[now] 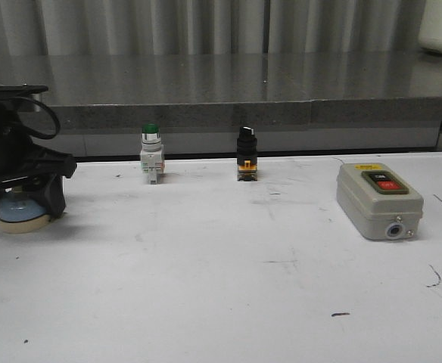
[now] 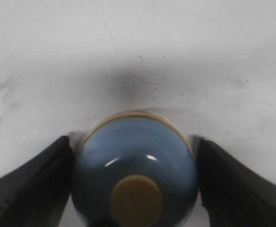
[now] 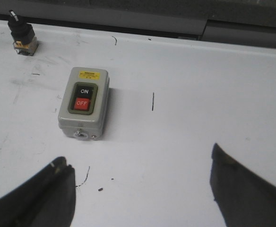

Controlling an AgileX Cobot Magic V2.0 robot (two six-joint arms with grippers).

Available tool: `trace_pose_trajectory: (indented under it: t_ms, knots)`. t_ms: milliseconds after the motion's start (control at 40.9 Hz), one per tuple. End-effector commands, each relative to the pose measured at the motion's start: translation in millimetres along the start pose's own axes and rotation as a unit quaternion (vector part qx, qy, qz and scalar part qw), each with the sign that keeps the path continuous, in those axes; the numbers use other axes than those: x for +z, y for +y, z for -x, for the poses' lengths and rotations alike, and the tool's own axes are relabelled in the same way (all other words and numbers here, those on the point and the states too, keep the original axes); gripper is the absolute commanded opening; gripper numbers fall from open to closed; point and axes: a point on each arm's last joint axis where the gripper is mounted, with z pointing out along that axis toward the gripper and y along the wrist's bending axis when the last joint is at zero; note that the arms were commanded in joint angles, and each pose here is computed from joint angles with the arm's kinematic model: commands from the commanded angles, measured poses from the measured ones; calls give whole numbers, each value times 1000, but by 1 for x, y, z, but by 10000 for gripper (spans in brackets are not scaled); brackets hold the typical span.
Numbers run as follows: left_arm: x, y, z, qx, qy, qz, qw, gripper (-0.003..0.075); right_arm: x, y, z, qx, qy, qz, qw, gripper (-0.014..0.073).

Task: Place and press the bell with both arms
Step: 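Lower the left gripper and grasp the blue service bell, then carry the bell with the left gripper toward the table center and lower it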

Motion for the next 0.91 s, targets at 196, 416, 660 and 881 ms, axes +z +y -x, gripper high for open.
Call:
trace_pose_trajectory:
  t_ms: [196,416,660,881]
  knots:
    - [-61,-62,20,89,-85,-45,991,337,-4,-1,16,-5,-49,-5,999,601]
    - [-78,-142,18,195,-90,-93,972,337,-4,-1,16,-5,-49,-5,999,601]
    - [-57,-202,10,274,-68,-107,953,337,-4,-1,16,-5,-49,-5,999,601]
    - [-32,-215,10,288,-46,-101,951,338,-4,-1,16,-5,-49,-5,999,601]
